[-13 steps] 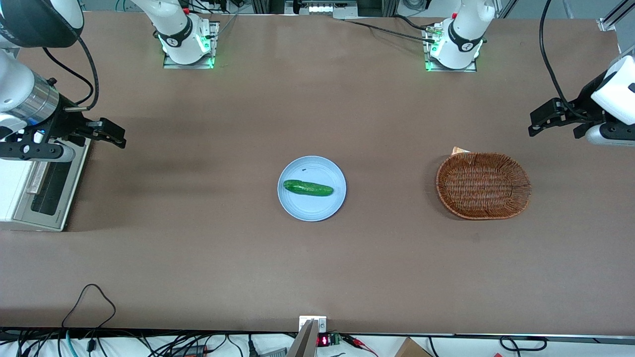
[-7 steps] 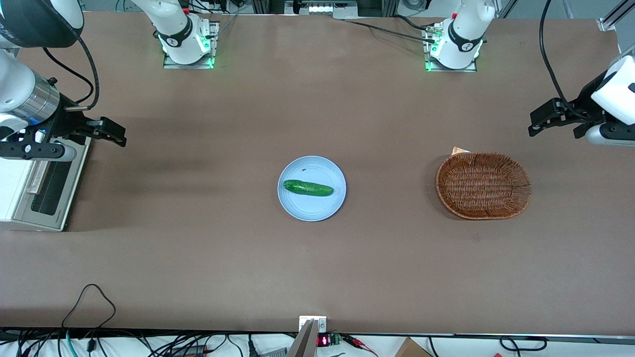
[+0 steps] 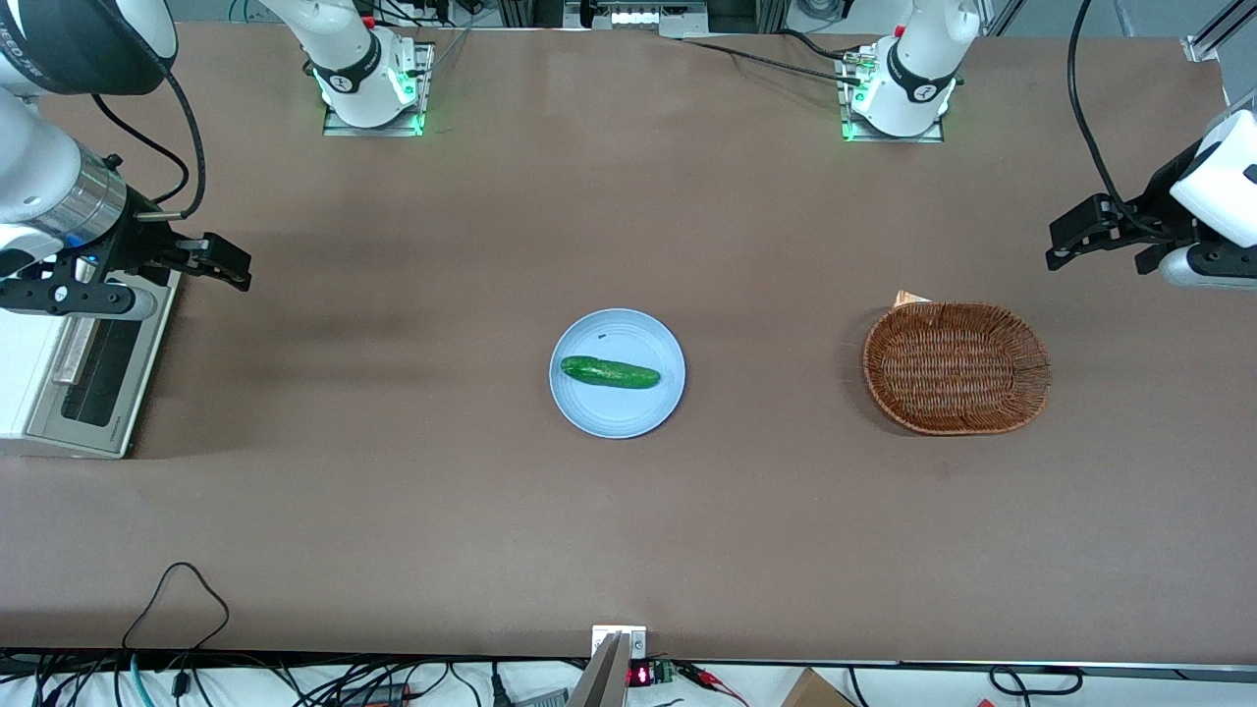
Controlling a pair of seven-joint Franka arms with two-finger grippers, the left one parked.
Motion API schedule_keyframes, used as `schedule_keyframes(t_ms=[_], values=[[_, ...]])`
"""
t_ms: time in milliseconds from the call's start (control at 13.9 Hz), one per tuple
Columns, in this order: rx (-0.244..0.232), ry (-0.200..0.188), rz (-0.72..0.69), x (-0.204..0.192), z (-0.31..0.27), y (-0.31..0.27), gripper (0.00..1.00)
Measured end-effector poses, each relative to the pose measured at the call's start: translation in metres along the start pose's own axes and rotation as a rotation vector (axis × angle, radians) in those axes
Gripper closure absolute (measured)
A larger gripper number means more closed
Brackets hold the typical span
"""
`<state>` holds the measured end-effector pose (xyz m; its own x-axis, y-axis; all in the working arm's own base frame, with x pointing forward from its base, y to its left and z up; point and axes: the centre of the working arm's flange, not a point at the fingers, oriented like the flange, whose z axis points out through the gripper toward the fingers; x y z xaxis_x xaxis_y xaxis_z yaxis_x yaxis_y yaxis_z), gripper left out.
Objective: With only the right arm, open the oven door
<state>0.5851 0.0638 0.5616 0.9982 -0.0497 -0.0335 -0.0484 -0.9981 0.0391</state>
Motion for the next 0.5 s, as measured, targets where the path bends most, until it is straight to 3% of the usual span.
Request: schedule_keyframes(t_ms=[72, 144, 503], values=[[0.000, 0.000, 0.000, 0.0000, 0.0000, 0.0001, 0.02], [0.000, 0.000, 0.000, 0.0000, 0.0000, 0.0001, 0.08], [0.008, -0.010, 0.007, -0.0009, 0.0006, 0.0001, 0.65]])
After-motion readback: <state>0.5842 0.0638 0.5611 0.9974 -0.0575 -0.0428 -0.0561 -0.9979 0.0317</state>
